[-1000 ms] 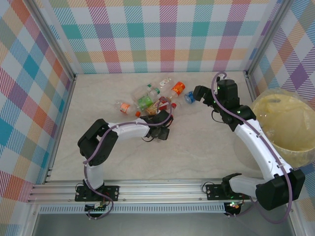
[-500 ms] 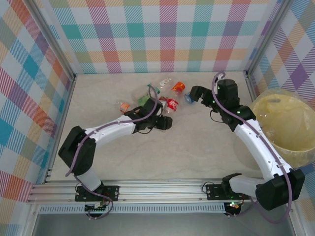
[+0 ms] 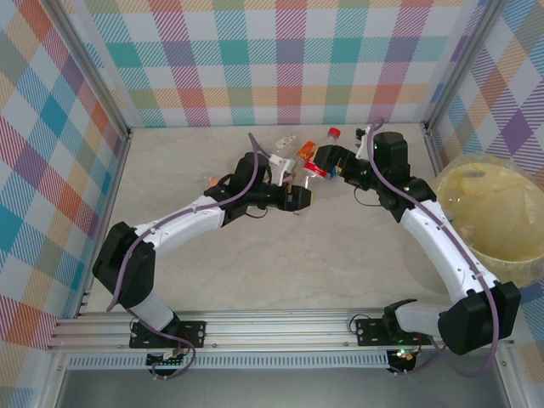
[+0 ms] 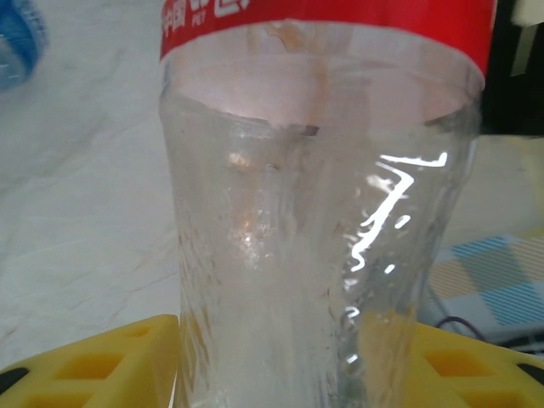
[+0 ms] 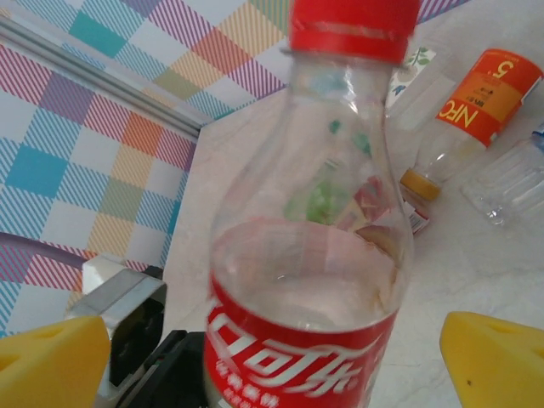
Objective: Put the plastic bottles in the bin
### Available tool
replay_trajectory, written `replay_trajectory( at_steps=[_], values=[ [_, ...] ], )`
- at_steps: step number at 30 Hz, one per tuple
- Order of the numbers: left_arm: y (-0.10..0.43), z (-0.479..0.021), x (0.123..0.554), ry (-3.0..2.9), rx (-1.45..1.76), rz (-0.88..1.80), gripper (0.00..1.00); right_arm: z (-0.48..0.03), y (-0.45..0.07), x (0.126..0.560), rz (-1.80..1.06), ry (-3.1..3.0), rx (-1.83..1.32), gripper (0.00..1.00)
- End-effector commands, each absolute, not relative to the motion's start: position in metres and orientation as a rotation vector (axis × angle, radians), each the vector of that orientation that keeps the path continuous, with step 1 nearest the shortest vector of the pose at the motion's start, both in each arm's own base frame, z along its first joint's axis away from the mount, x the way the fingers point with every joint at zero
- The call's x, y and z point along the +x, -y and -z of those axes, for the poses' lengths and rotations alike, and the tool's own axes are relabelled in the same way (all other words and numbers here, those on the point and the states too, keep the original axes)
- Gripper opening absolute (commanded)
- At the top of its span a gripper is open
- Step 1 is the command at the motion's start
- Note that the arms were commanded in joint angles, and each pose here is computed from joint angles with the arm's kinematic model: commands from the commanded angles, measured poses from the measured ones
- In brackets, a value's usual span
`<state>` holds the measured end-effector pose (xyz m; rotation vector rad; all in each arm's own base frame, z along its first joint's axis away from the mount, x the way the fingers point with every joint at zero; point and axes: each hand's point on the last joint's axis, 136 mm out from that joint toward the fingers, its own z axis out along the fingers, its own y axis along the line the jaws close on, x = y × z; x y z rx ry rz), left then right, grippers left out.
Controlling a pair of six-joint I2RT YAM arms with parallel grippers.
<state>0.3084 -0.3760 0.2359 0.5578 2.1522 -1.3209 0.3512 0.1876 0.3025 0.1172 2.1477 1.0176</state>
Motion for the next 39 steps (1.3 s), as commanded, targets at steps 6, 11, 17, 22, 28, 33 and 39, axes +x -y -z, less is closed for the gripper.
replay_trajectory(
  at_steps=[6,11,17,22,28,33,39],
  values=[
    [0.385,-0.299,0.294,-1.935,0.640,1.528,0.27,-0.319,-0.199,0.355,-1.112,-2.132,0.101,1.00],
    [0.386,-0.299,0.293,-1.932,0.646,1.545,0.27,-0.323,-0.201,0.354,-1.133,-2.125,0.088,0.83],
    [0.388,-0.294,0.294,-1.945,0.648,1.548,0.27,-0.320,-0.198,0.356,-1.102,-2.127,0.103,0.67],
    [0.390,-0.288,0.297,-1.971,0.643,1.546,0.28,-0.321,-0.193,0.356,-1.072,-2.122,0.116,0.63],
    [0.387,-0.280,0.306,-2.039,0.585,1.496,0.68,-0.322,-0.182,0.357,-0.987,-2.105,0.134,0.59],
    [0.378,-0.286,0.309,-2.016,0.558,1.482,0.91,-0.327,-0.167,0.359,-0.880,-2.084,0.146,0.58],
    [0.366,-0.297,0.313,-1.979,0.526,1.446,1.00,-0.337,-0.147,0.357,-0.740,-2.053,0.143,0.57]
  ],
)
